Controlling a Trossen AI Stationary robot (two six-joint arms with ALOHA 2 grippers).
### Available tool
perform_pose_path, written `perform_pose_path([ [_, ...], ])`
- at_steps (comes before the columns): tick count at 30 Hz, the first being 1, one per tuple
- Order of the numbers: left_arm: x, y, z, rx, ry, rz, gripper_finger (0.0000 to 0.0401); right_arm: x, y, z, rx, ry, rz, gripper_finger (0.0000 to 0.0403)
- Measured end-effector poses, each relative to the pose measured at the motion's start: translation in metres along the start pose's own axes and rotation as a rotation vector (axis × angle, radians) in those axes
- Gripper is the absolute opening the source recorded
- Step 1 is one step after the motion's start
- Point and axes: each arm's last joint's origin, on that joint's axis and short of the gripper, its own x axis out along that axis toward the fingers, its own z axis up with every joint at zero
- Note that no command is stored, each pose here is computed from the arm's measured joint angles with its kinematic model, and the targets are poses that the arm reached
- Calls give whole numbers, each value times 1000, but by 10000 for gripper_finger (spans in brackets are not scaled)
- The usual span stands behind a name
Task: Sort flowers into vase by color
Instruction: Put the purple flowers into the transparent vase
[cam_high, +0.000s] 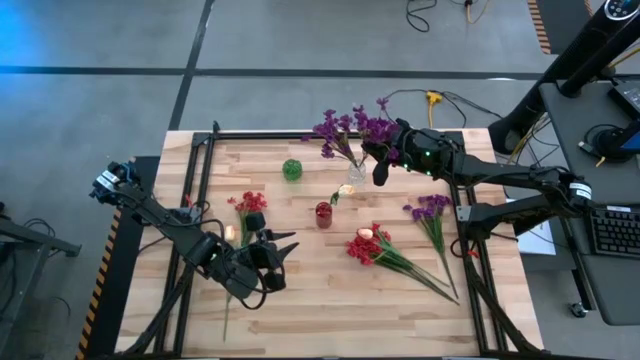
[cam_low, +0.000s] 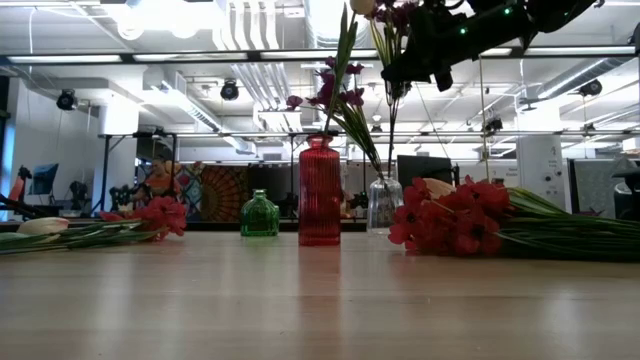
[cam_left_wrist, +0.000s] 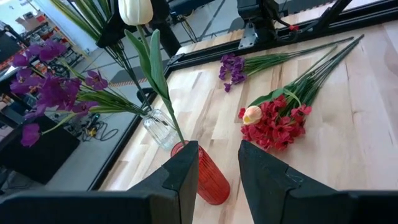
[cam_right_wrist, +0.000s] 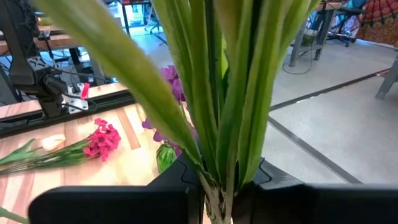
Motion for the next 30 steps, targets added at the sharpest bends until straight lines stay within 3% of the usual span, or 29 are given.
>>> perform_pose_path([
  [6, 0, 0, 0, -4, 0, 1, 98, 0, 0, 0, -7, 0, 0, 47],
  [16, 0, 0, 0, -5, 0, 0, 98, 0, 0, 1, -3, -6, -1, 149],
  [30, 0, 0, 0, -57, 2, 1, 97, -2, -5, -3, 37, 45, -23, 236],
])
